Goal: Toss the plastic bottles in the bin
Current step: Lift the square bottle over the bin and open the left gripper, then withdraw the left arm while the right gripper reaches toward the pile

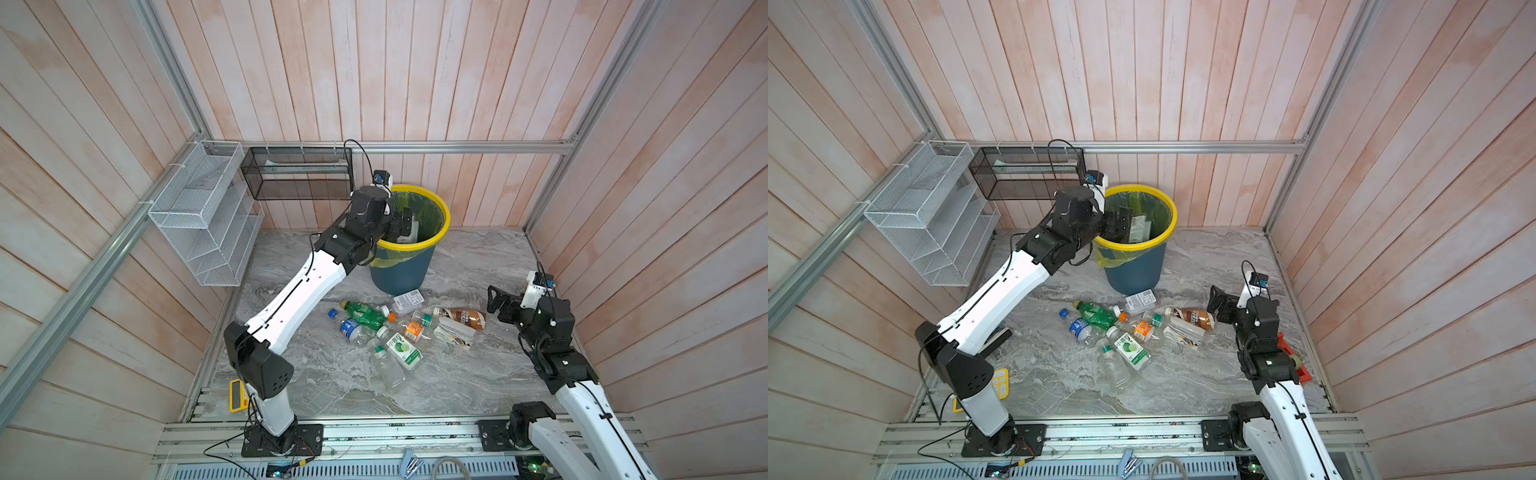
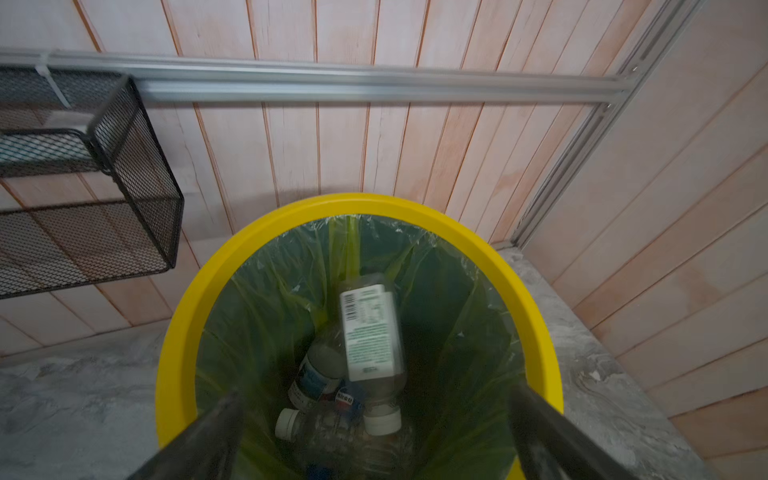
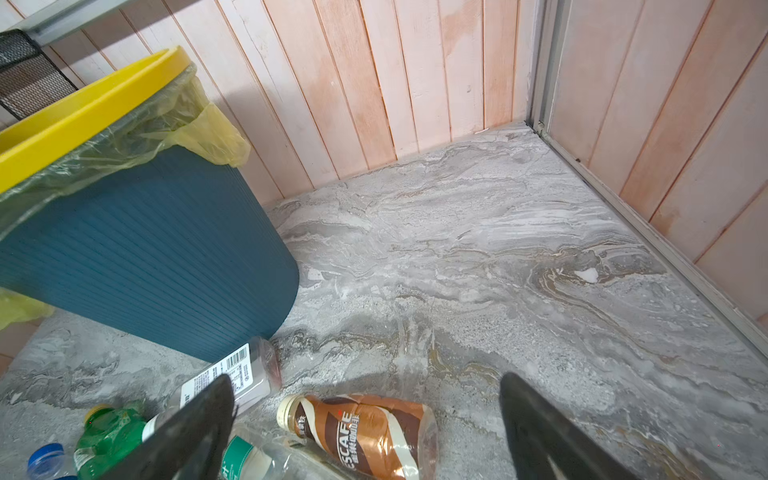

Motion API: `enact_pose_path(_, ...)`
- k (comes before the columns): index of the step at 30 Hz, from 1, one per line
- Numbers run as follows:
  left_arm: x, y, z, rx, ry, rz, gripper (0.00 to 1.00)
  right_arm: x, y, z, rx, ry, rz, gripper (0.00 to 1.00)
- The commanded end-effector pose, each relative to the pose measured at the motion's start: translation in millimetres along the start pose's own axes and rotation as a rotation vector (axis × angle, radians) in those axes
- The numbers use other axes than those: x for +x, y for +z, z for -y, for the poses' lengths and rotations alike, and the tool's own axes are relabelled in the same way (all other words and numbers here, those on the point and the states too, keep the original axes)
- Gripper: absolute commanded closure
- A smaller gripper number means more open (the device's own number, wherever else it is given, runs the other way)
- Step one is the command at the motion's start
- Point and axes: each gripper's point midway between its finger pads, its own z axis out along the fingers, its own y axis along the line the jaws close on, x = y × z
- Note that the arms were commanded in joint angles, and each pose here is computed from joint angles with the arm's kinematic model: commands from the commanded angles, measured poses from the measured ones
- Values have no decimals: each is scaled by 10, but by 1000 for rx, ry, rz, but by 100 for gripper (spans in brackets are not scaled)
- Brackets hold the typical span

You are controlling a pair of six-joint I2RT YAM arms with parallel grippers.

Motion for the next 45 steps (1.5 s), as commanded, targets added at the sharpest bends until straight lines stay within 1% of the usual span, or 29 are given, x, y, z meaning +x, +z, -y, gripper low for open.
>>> enact_pose_path(1, -656, -627, 39, 38, -24, 249, 0, 25, -14, 43, 25, 14, -22, 1)
enact_pose_path(3, -591, -701, 27, 46, -17, 246, 0, 46, 3, 34, 19, 25, -31, 1)
enact_pose_path(8, -269, -806, -30, 49, 13, 200, 0, 91, 45, 6, 7, 42, -61, 1)
enact_pose_path(14, 252, -877, -183, 16, 6, 109, 0, 212, 56, -44, -29, 66, -110, 1)
enact_pose_path(20, 860, -928, -364, -28, -54, 4, 0, 391, 68, -149, -104, 107, -172, 2)
enact_pose_path(24, 1195, -978, -514, -78, -102, -46, 0, 503, 63, -307, -188, 142, -221, 9)
enact_pose_path(27, 1378, -1010, -673, -118, -156, -69, 0, 561, 48, -411, -206, 140, -250, 11)
enact_pose_path(32, 1566, -1068, -914, -170, -228, -84, 0, 696, 14, -681, -232, 110, -290, 13)
enact_pose_path(36, 1662, -1143, -1122, -234, -260, -82, 0, 980, -24, -1105, -300, 58, -373, 15)
enact_pose_path(38, 1705, -1186, -1220, -258, -283, -80, 0, 1163, -55, -1328, -326, 14, -421, 17)
enact_pose_path(43, 1789, -1322, -1438, -313, -326, -71, 0, 1601, -234, -1793, -327, -175, -533, 18)
enact_pose_path(45, 1805, -1369, -1482, -323, -334, -62, 0, 1738, -332, -1971, -368, -207, -567, 18)
